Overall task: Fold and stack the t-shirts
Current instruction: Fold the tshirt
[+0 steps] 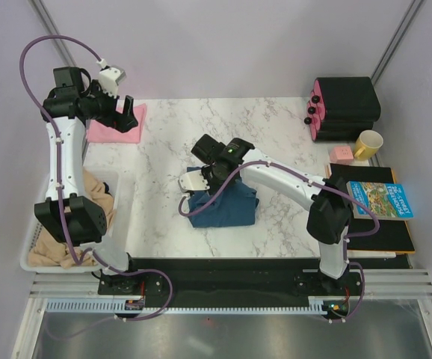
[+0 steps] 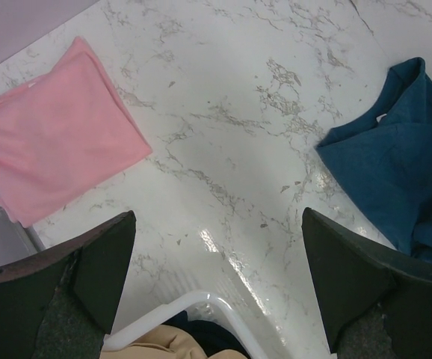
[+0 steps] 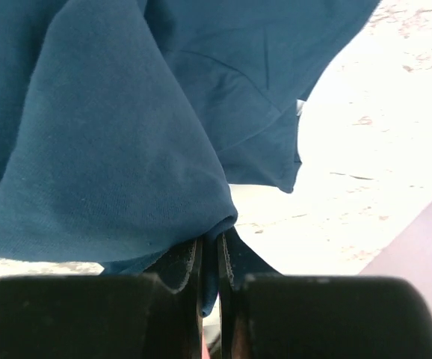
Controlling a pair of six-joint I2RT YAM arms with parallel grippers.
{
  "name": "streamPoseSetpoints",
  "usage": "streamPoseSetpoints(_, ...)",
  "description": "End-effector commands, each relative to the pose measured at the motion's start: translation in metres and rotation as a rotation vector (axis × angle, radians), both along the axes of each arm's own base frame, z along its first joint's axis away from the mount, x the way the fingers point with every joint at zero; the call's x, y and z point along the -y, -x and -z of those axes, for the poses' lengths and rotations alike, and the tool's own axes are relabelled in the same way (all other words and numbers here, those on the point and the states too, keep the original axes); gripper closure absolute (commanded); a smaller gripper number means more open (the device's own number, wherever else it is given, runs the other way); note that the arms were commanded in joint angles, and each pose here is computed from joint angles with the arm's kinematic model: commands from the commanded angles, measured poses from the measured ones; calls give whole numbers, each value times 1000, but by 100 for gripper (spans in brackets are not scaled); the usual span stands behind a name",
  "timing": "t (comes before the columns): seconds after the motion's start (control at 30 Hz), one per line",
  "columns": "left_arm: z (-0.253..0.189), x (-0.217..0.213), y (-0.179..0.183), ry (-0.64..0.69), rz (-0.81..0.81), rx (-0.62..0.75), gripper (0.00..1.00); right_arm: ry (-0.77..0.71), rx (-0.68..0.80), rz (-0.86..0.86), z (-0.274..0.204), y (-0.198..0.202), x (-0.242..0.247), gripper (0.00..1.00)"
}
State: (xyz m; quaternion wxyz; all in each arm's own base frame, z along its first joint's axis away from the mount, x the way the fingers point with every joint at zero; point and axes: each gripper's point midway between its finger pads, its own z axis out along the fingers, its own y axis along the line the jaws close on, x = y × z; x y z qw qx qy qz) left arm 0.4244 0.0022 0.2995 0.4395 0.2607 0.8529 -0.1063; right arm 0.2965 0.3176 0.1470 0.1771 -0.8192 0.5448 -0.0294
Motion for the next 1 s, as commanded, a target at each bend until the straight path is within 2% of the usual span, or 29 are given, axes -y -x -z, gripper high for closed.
streamPoseSetpoints(0.0,1,7,-7,60,6,-6,0,-69,148,-6,-23,-34,-18,100)
streamPoseSetpoints(0.37,5,7,-11,67,8,-11,0,-121,171,-7,-8,-53,-45,100)
streamPoseSetpoints(0.53,10,8,-11,74,8,-27,0,-161,260,54,-10,-73,-55,100)
streamPoseSetpoints(0.6,11,9,-11,78,11,-29,0,-205,341,116,-11,-90,-59,69)
streamPoseSetpoints(0.63,13,9,-11,82,9,-36,0,-200,397,161,-14,-100,-54,42)
streamPoseSetpoints(0.67,13,8,-11,84,8,-37,0,-190,416,177,-6,-102,-50,2)
streamPoseSetpoints(0.8,18,11,-10,95,11,-52,0,-254,554,273,-18,-125,-46,2)
streamPoseSetpoints(0.97,20,11,-8,101,12,-59,0,-240,685,396,-29,-143,-31,2)
